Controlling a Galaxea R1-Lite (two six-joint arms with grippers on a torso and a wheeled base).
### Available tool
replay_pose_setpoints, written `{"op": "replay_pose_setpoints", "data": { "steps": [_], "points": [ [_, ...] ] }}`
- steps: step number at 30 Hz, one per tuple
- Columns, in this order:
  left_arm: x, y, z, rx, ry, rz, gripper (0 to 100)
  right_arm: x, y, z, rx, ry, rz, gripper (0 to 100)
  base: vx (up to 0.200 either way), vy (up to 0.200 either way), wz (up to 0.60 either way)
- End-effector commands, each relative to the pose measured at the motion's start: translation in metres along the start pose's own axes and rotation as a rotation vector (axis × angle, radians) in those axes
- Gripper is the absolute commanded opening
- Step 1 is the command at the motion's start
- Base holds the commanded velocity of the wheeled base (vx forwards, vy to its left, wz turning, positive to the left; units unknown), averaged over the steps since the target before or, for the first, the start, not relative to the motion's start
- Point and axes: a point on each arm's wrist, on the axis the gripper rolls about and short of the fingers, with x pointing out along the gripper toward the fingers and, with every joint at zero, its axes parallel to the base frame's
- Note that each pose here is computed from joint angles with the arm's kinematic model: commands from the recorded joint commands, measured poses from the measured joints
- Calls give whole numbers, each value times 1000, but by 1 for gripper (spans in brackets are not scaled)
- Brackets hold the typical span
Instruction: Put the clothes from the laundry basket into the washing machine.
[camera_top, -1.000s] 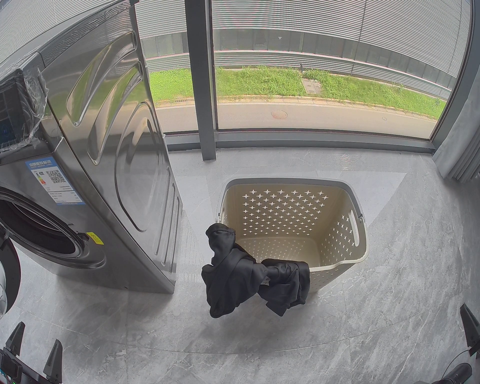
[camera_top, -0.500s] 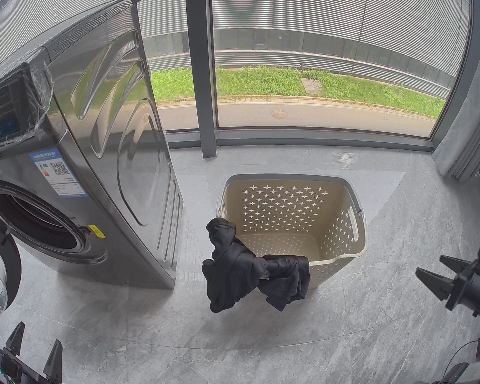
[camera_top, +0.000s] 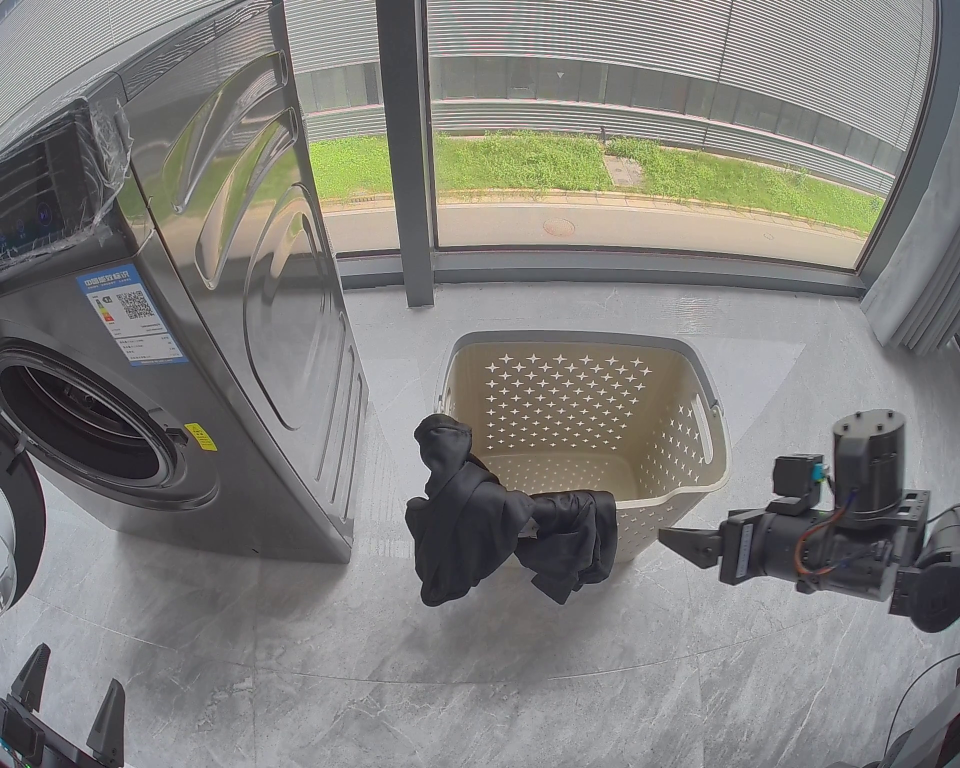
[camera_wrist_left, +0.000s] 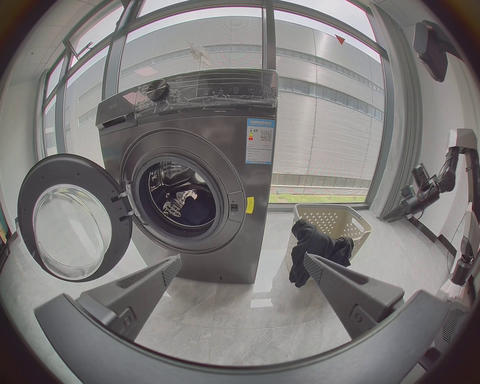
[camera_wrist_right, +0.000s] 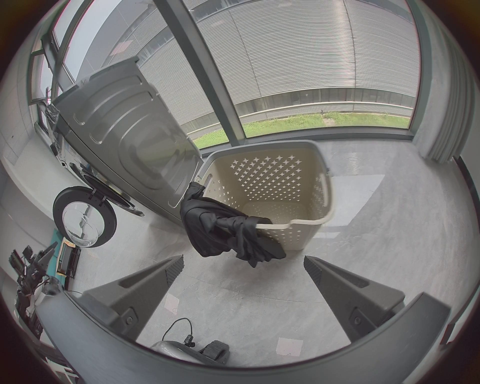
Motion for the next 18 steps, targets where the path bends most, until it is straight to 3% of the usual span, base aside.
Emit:
{"op": "replay_pose_setpoints", "data": {
  "steps": [1, 18],
  "points": [
    [0, 0, -5, -2, 2, 1, 100, 56, 16, -17, -8, 83, -19, 100, 0, 0, 0],
    [0, 0, -5, -3, 2, -1, 100, 113, 24, -28, -11, 118, -62, 100, 0, 0, 0]
  ]
}}
